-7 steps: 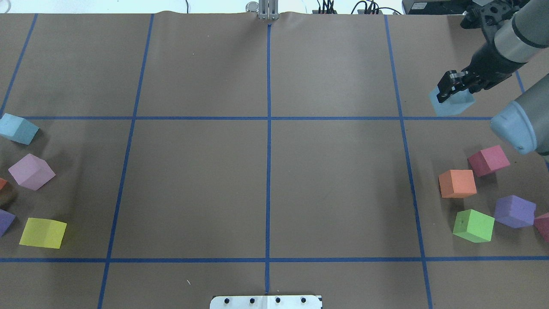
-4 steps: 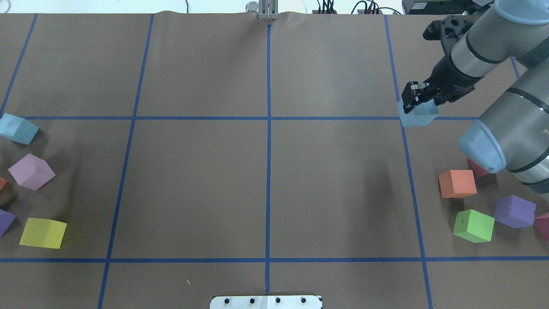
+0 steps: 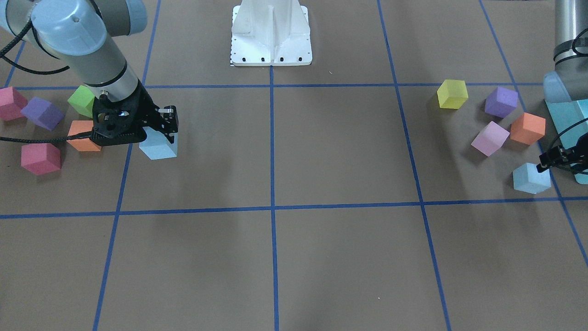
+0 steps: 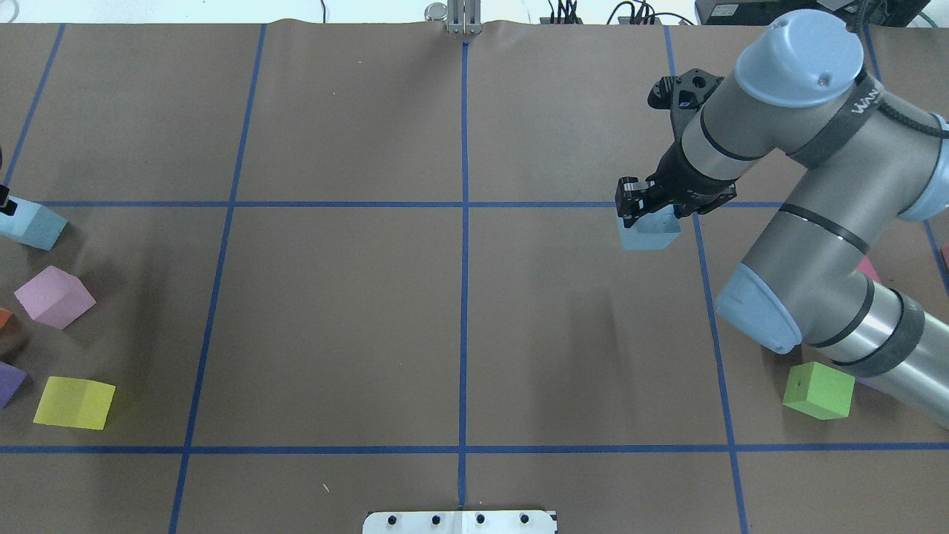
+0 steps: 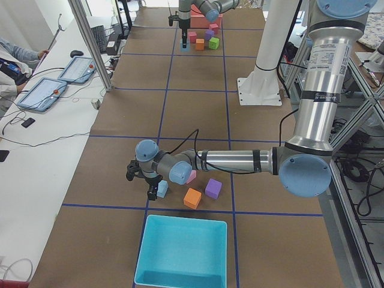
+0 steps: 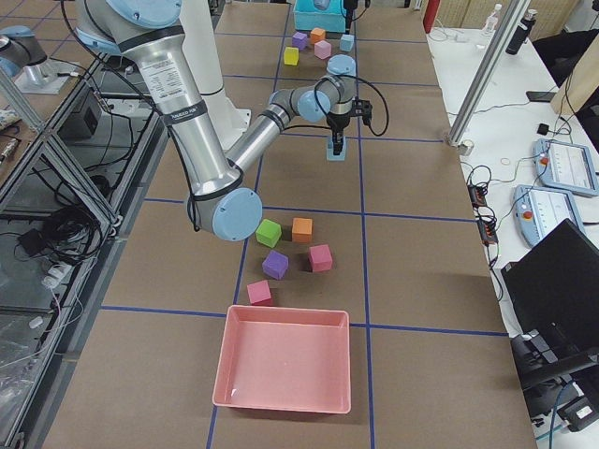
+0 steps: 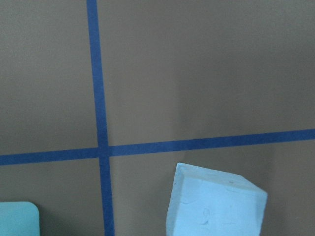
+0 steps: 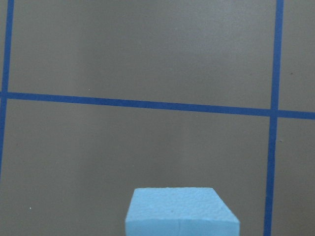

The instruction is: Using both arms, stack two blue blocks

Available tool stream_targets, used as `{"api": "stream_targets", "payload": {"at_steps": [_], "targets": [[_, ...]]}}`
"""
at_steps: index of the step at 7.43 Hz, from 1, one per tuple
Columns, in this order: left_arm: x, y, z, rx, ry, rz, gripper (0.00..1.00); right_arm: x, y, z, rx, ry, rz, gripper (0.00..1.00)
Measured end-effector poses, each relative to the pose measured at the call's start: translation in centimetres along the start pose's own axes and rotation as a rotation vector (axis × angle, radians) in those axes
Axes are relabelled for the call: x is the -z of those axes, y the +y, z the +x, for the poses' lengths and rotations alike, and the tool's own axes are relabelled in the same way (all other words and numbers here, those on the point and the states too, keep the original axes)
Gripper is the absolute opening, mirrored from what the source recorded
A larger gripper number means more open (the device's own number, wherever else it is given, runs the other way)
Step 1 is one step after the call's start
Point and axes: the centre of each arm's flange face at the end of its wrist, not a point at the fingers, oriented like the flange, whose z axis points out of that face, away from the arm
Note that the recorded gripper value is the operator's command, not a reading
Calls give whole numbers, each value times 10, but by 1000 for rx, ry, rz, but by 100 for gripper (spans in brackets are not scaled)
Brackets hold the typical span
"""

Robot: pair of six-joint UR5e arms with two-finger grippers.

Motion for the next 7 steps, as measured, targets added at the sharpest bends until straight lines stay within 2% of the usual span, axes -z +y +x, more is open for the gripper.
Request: {"api": "stream_targets", "payload": {"at_steps": [3,7], "targets": [[-4,-13,18,-16,9,-13,99,-15,23,-42,-83,6,17,56],[-16,-26,27,-40,8,-29,99,-27,54,-120,-186,-16,43,56]]}}
